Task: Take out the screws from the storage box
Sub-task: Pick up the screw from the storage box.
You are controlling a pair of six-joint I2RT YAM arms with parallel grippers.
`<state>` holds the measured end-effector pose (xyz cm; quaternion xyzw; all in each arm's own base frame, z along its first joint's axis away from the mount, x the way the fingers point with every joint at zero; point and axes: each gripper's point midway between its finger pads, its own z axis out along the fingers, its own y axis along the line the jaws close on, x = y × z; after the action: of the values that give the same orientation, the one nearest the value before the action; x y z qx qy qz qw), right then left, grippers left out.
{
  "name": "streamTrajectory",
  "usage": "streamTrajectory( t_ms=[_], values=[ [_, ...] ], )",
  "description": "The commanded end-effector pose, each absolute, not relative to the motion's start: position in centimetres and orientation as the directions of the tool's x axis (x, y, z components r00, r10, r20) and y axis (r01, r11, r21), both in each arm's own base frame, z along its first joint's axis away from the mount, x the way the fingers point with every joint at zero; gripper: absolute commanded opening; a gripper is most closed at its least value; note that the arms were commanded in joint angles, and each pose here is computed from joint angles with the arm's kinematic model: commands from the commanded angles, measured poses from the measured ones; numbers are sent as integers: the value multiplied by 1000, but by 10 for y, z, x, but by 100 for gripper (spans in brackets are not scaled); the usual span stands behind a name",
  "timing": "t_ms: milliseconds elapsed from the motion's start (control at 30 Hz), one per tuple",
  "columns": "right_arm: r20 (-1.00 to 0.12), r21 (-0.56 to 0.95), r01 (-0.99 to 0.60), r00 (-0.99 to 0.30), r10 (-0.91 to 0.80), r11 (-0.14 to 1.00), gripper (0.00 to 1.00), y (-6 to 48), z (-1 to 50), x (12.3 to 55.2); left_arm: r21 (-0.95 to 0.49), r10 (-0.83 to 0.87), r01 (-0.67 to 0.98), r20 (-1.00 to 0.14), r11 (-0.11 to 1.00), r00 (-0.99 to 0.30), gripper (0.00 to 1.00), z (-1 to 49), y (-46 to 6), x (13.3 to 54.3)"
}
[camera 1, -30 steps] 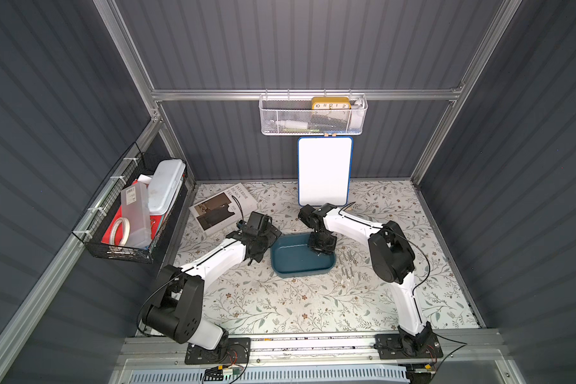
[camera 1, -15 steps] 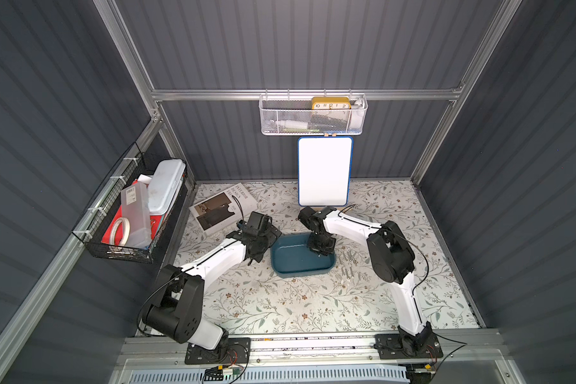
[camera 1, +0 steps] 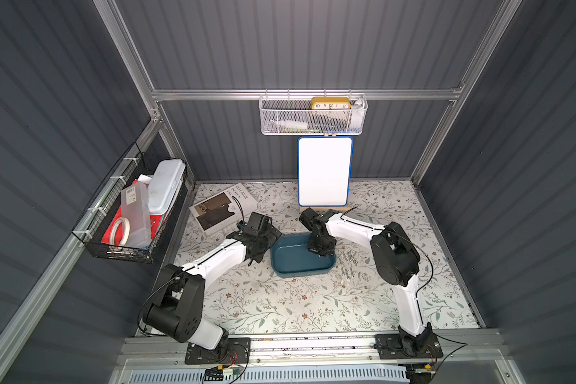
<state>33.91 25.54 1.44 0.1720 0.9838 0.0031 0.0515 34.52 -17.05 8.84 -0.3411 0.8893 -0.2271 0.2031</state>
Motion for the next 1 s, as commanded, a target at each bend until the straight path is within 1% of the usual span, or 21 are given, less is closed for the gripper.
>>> streamTrajectory(
  t_ms=[0,167,300,467,633,900,967],
  values=[
    [-43,-28,290,-956,289,957,4,253,-25,329,-525,-680,-507,-209,684,-702,98,79,-171,341],
    [-61,99,241,-967,247,966,4,274,-15,338,-550,-676,-487,-209,679,-706,98,84,-176,346],
    [-54,129,217,-973,225,968,5,279,-16,339,-559,-674,-480,-204,676,-710,99,84,-177,345],
    [-1,71,222,-975,222,973,7,269,-32,330,-566,-672,-476,-198,673,-714,98,87,-178,342],
    [51,-30,219,-974,220,975,14,253,-45,318,-567,-673,-477,-197,672,-713,99,89,-178,342],
    [97,-183,166,-978,186,969,15,233,-48,310,-561,-673,-480,-198,674,-713,99,87,-178,343],
    [104,-197,157,-978,180,968,17,231,-50,309,-561,-673,-481,-199,674,-712,99,87,-177,343]
  ],
)
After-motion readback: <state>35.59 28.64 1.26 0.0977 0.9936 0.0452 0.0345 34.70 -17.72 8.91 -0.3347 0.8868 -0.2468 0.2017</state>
